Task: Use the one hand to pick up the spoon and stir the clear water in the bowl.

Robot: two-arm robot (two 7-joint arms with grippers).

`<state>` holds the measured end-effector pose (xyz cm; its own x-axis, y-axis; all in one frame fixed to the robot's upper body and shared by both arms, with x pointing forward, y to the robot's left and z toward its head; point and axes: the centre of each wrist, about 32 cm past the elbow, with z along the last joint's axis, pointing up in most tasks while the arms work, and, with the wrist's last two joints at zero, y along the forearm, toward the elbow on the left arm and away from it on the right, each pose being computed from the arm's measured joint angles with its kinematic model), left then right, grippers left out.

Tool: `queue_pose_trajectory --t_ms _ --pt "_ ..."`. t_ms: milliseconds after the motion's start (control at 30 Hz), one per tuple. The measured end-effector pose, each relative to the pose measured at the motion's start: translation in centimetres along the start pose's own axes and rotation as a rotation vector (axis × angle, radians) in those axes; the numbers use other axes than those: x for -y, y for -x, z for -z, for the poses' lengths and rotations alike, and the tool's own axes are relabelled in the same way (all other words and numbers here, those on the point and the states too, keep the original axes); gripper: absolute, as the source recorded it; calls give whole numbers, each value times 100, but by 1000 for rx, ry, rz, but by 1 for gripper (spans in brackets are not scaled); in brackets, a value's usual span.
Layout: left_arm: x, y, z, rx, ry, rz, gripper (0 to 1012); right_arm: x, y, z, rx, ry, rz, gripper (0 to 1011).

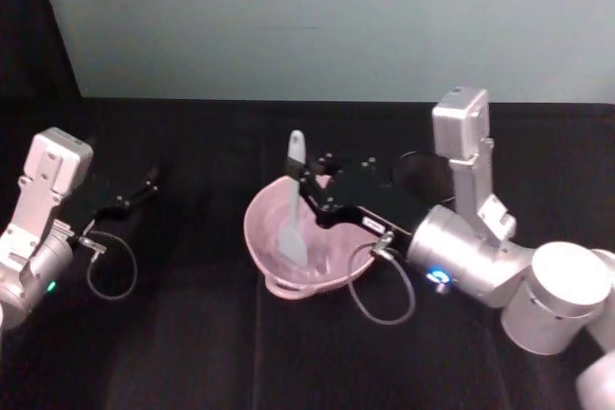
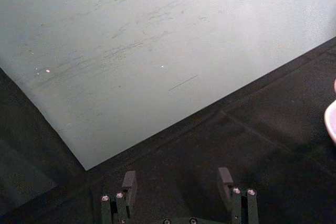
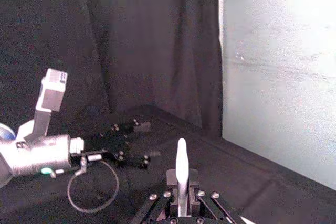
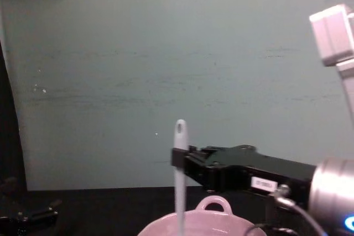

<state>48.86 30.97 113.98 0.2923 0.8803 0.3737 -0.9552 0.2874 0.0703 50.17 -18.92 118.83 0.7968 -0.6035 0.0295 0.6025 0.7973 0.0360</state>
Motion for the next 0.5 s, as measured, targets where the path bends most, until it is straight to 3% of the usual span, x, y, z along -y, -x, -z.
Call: queue_pose_trajectory --t_ms 233,500 --pt "0 0 0 0 0 0 1011 -284 35 98 32 -54 12 117" --pt "0 0 0 0 0 0 1011 -467 -126 234 118 -74 137 117"
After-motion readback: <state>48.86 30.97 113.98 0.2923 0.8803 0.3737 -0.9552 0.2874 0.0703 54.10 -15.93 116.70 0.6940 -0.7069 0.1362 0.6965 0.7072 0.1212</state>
